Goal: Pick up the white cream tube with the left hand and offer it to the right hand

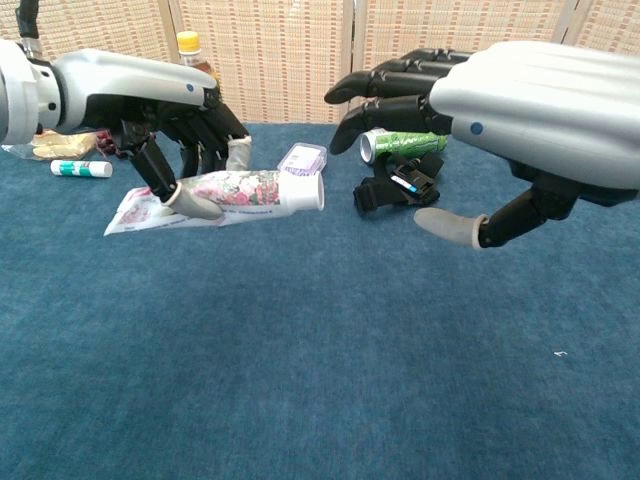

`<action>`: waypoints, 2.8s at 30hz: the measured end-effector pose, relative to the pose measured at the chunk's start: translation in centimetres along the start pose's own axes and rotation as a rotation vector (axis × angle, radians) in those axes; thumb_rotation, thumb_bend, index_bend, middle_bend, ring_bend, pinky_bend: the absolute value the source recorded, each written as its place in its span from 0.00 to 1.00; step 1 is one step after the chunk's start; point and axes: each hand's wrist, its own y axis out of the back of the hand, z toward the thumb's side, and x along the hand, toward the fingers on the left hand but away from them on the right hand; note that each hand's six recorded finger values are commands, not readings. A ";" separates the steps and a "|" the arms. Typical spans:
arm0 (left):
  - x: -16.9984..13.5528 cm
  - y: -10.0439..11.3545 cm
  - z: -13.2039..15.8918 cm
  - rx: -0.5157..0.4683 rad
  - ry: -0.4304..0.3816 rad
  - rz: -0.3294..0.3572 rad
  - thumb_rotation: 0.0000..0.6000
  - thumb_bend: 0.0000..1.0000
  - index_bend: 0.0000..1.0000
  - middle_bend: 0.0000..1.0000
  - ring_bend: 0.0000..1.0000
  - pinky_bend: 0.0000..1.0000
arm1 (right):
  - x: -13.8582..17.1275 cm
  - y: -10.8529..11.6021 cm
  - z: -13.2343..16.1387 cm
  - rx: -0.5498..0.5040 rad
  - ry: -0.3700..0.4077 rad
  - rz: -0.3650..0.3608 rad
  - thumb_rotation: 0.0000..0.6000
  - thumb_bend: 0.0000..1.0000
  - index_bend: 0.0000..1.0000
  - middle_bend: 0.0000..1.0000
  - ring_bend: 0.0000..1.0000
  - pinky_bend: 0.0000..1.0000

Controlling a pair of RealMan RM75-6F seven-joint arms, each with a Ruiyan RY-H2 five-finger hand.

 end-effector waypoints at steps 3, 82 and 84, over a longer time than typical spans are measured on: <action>0.1 0.0 0.3 -0.005 0.000 0.001 1.00 0.36 0.55 0.68 0.46 0.45 | -0.3 -0.4 0.2 -0.004 0.006 0.011 1.00 0.33 0.23 0.06 0.00 0.00; 0.3 1.2 0.7 -0.052 0.005 -0.020 1.00 0.36 0.54 0.68 0.47 0.45 | -1.6 -3.9 -1.6 0.003 -0.073 0.119 1.00 0.33 0.23 0.05 0.00 0.00; 0.2 1.2 0.8 -0.053 0.002 -0.020 1.00 0.36 0.54 0.68 0.47 0.45 | -1.7 -3.9 -1.6 0.003 -0.074 0.121 1.00 0.33 0.23 0.05 0.00 0.00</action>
